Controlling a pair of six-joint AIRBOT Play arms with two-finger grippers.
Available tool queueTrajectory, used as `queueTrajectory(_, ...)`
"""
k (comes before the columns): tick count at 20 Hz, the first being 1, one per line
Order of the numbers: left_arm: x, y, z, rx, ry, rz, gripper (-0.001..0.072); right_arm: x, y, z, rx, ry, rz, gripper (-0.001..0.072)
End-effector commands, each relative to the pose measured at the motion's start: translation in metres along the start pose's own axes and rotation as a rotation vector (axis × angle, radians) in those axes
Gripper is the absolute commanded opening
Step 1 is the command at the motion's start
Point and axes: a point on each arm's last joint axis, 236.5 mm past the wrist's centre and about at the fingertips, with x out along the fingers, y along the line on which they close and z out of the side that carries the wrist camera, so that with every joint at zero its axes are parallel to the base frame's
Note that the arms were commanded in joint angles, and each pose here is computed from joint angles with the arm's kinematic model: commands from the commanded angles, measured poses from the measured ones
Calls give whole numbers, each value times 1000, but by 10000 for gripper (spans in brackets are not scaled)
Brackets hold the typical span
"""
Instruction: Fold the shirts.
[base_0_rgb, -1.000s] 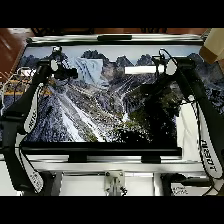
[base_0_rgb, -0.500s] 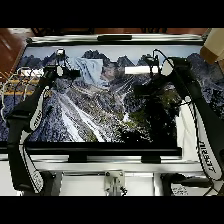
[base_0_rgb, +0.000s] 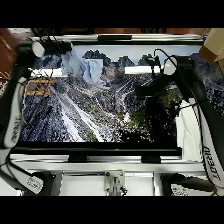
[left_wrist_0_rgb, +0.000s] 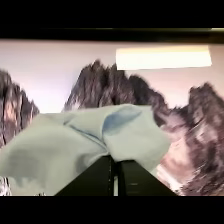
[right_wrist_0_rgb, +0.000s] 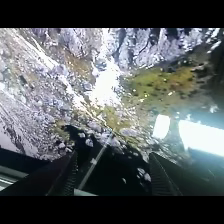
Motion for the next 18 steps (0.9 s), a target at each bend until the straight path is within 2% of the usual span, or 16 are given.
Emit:
queueTrajectory(1, -156, -66, 75, 85, -149, -104, 28, -69, -15, -9, -13, -134, -101, 567)
queueTrajectory(4, -228, -127, 41, 120, -56, -238, 28, -145, -17, -41, 11, -271, -138, 567)
queueTrajectory(7, -247, -185, -46, 155, 147, -364, 28, -198, -9, -78, 76, -382, -107, 567)
queueTrajectory(9, -241, -210, -121, 170, 314, -392, 28, -214, -8, -98, 101, -401, -99, 567)
queueTrajectory(13, -219, -201, -277, 242, 641, -282, 29, -199, -12, -108, 81, -346, -116, 570)
queueTrajectory(14, -220, -190, -304, 248, 708, -249, 29, -184, -15, -108, 63, -312, -125, 623)
queueTrajectory(15, -224, -178, -324, 264, 768, -219, 29, -165, -18, -108, 47, -272, -132, 657)
queueTrajectory(18, -244, -143, -347, 315, 854, -142, 30, -87, -28, -101, 57, -138, -126, 657)
